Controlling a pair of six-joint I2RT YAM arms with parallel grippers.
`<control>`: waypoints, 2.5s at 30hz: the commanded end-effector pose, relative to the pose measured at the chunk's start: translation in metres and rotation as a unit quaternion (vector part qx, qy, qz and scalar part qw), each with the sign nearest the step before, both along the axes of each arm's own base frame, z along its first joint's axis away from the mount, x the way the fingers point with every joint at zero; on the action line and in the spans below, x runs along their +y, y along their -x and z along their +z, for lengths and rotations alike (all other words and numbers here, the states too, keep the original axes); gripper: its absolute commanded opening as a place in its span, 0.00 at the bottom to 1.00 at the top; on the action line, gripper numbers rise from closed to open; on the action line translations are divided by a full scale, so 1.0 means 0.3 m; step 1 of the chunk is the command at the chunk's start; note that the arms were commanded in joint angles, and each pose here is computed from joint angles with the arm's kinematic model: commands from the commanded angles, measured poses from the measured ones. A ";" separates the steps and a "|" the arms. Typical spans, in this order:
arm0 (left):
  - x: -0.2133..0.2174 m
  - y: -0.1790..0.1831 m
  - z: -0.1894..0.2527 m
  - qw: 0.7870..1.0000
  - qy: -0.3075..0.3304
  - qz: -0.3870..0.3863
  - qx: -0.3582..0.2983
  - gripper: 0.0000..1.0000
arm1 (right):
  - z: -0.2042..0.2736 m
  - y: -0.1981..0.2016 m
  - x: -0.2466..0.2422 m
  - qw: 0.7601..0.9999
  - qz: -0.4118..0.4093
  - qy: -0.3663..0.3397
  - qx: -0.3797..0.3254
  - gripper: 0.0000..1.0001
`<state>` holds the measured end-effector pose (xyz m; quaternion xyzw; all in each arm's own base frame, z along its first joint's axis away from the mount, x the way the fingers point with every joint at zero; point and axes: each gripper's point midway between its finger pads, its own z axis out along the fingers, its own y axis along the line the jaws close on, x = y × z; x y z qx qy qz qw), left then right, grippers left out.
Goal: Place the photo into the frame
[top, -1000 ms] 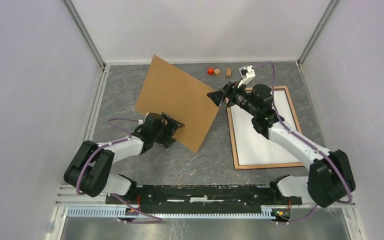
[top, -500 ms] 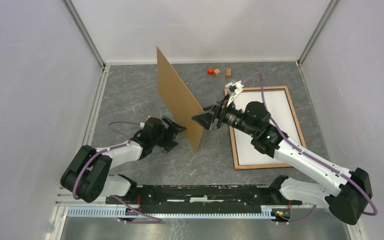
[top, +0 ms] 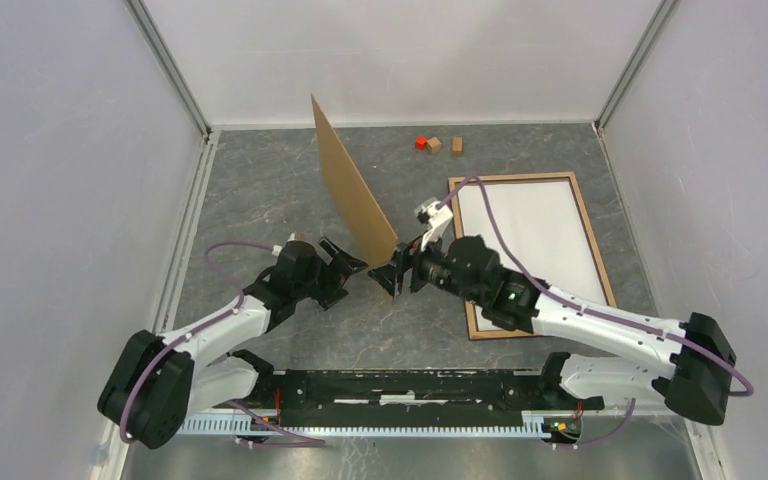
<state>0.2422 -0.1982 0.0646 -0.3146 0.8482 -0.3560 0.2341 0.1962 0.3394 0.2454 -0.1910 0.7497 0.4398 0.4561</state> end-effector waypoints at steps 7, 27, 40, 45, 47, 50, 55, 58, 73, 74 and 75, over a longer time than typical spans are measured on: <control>0.115 0.066 0.028 0.998 -0.059 0.022 -0.028 1.00 | -0.076 -0.175 -0.138 0.931 -0.280 0.138 -0.187 0.44; 0.117 0.075 0.921 0.998 -0.006 0.060 -0.027 1.00 | -0.097 -0.070 -0.057 0.858 -0.156 0.285 -0.397 0.00; 0.114 -0.058 0.684 0.986 -0.055 0.134 0.076 0.90 | -0.119 -0.034 -0.054 0.871 -0.152 0.271 -0.381 0.00; 0.137 -0.109 0.585 0.980 -0.090 0.159 0.085 0.74 | -0.128 -0.022 -0.061 0.874 -0.148 0.270 -0.376 0.00; 0.156 -0.121 0.551 0.977 -0.100 0.170 0.084 0.67 | -0.133 -0.013 -0.065 0.874 -0.148 0.271 -0.374 0.00; 0.149 -0.168 0.529 0.981 -0.104 0.157 0.041 0.50 | -0.143 0.005 -0.065 0.875 -0.142 0.273 -0.374 0.01; 0.166 -0.170 0.517 0.983 -0.112 0.144 0.010 0.13 | -0.148 0.034 -0.081 0.882 -0.135 0.282 -0.354 0.47; 0.215 -0.147 0.527 0.981 -0.129 0.144 -0.008 0.02 | -0.113 0.064 -0.102 0.903 -0.119 0.278 -0.306 0.80; 0.094 -0.045 1.077 0.903 -0.038 -0.079 -0.421 0.02 | 0.412 0.103 -0.448 0.933 -0.191 0.111 -0.285 0.91; 0.056 -0.041 1.086 0.904 -0.005 -0.098 -0.417 0.02 | 0.421 0.095 -0.476 0.931 -0.210 0.105 -0.281 0.91; 0.023 -0.045 1.097 0.901 0.026 -0.110 -0.418 0.02 | 0.435 0.091 -0.493 0.930 -0.221 0.093 -0.280 0.91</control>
